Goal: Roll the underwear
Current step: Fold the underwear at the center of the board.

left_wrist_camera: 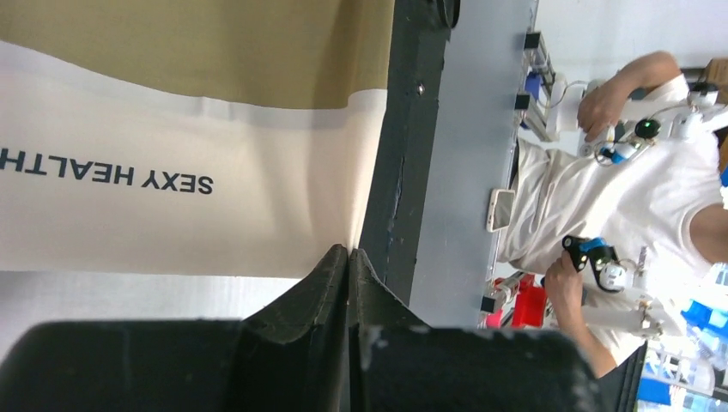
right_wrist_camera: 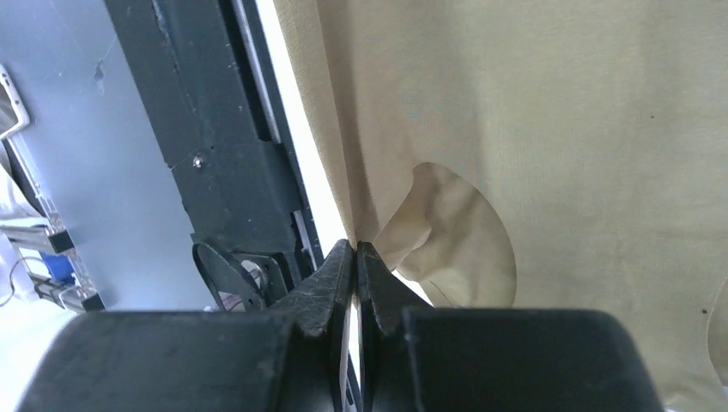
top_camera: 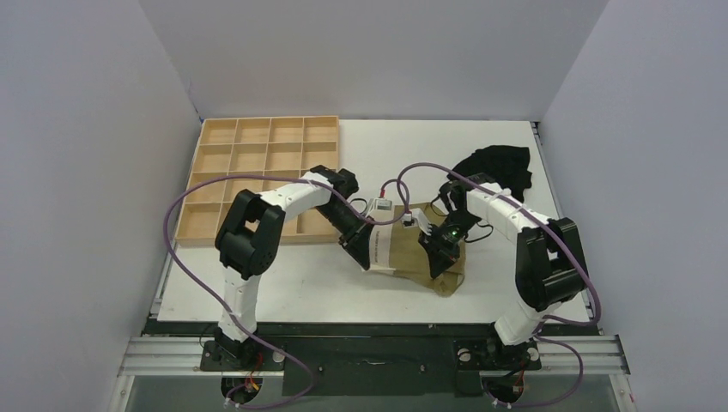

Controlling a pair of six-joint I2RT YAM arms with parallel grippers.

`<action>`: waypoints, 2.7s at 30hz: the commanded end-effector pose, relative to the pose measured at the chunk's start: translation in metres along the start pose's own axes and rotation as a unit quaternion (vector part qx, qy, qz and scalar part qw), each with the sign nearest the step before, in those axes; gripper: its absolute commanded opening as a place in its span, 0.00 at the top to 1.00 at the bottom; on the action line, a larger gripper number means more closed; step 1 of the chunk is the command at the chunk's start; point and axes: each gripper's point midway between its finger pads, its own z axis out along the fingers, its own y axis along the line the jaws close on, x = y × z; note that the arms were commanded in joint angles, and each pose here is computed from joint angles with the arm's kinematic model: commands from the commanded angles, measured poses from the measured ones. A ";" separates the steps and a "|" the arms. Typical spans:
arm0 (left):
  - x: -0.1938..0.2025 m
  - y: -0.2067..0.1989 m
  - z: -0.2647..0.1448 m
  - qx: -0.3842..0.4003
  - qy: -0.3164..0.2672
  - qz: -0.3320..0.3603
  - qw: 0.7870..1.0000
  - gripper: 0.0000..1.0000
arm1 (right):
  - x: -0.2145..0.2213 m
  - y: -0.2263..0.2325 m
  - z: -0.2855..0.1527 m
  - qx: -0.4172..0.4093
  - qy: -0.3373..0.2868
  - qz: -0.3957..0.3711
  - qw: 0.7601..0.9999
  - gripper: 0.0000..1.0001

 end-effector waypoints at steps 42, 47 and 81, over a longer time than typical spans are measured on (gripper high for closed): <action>-0.076 0.079 -0.071 -0.120 -0.146 -0.078 0.979 1.00 | -0.073 -0.093 -0.088 0.174 0.145 -0.110 0.968 0.99; -0.074 0.090 -0.075 -0.131 -0.147 -0.101 0.975 1.00 | -0.079 -0.112 -0.081 0.183 0.163 -0.119 0.962 0.98; -0.073 0.143 -0.092 -0.234 -0.166 -0.187 0.939 0.94 | -0.091 -0.159 -0.066 0.239 0.135 -0.094 0.957 0.89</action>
